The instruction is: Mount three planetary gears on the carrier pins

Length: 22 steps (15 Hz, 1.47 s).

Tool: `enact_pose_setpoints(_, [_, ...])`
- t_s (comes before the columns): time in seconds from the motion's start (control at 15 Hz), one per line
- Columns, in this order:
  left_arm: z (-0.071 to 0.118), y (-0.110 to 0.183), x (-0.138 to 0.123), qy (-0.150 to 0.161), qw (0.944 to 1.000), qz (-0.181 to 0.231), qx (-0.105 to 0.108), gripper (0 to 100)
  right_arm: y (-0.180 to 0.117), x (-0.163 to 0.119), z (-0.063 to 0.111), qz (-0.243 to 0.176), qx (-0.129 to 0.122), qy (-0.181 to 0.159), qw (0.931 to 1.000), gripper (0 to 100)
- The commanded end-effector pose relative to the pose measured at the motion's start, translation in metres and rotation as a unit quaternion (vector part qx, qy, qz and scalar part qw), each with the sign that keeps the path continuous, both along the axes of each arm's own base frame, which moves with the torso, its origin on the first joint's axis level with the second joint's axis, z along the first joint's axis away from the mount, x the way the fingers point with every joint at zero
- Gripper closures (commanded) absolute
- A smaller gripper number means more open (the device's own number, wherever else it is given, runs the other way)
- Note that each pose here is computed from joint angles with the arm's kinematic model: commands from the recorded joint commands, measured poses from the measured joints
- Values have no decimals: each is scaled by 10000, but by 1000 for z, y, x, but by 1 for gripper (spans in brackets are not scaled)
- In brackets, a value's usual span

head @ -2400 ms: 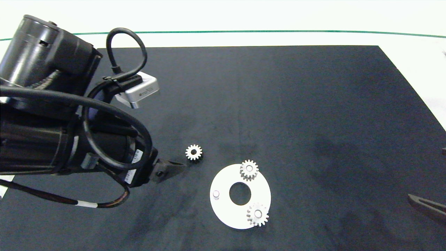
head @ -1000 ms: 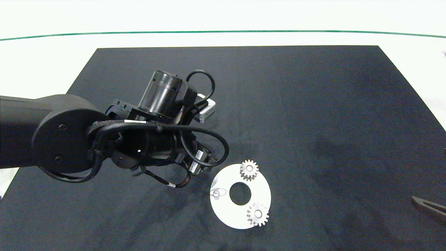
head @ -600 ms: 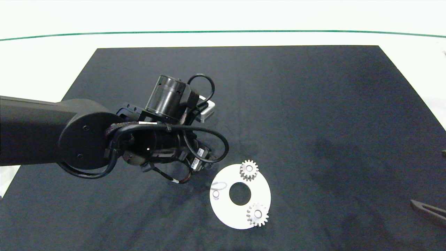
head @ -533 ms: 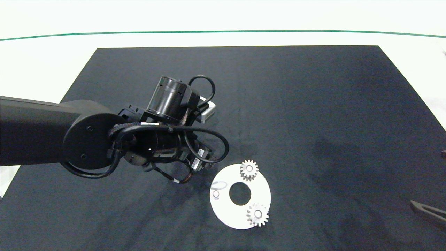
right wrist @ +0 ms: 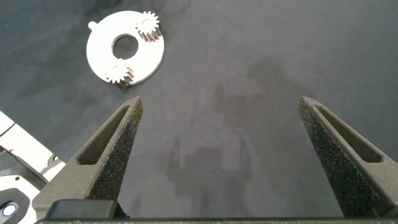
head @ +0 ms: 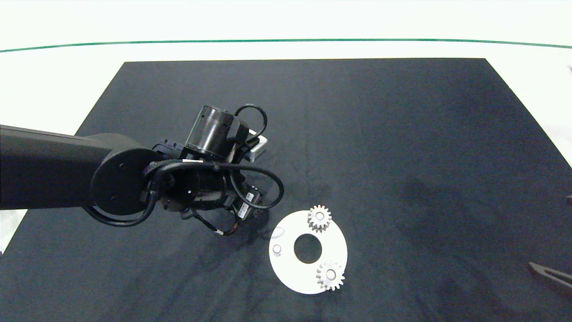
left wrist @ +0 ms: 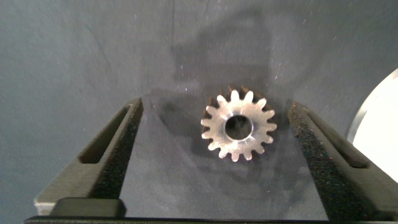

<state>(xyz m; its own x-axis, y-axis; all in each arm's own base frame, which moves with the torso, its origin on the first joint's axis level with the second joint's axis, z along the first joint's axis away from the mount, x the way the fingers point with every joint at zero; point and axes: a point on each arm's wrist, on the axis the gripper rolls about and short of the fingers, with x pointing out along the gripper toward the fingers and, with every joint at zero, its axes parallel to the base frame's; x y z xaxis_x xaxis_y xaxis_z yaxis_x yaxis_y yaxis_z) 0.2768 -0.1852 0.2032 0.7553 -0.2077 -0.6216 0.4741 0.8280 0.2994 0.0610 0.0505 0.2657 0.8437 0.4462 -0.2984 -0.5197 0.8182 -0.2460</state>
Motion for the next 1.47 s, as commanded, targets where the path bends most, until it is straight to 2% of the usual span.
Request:
enact_pose_setpoints(0.07, [-1,3,-2,35,10000,15,12,14,-1,-1,0,-3,-7,-5,10000,0])
enact_pose_setpoints(0.6, [4,2,-4,-96,9999,0,-105,29,0,0,-2,12,-32,25,10000,0])
enact_pose_setpoints(1.33, [-3,6,-8,19,10000,9,-45,52,0,0,-3,20,-43,36,10000,0])
enact_pose_setpoints(1.47, [-4,6,-8,67,9999,16,-122,56,0,0,-4,20,-59,52,10000,0])
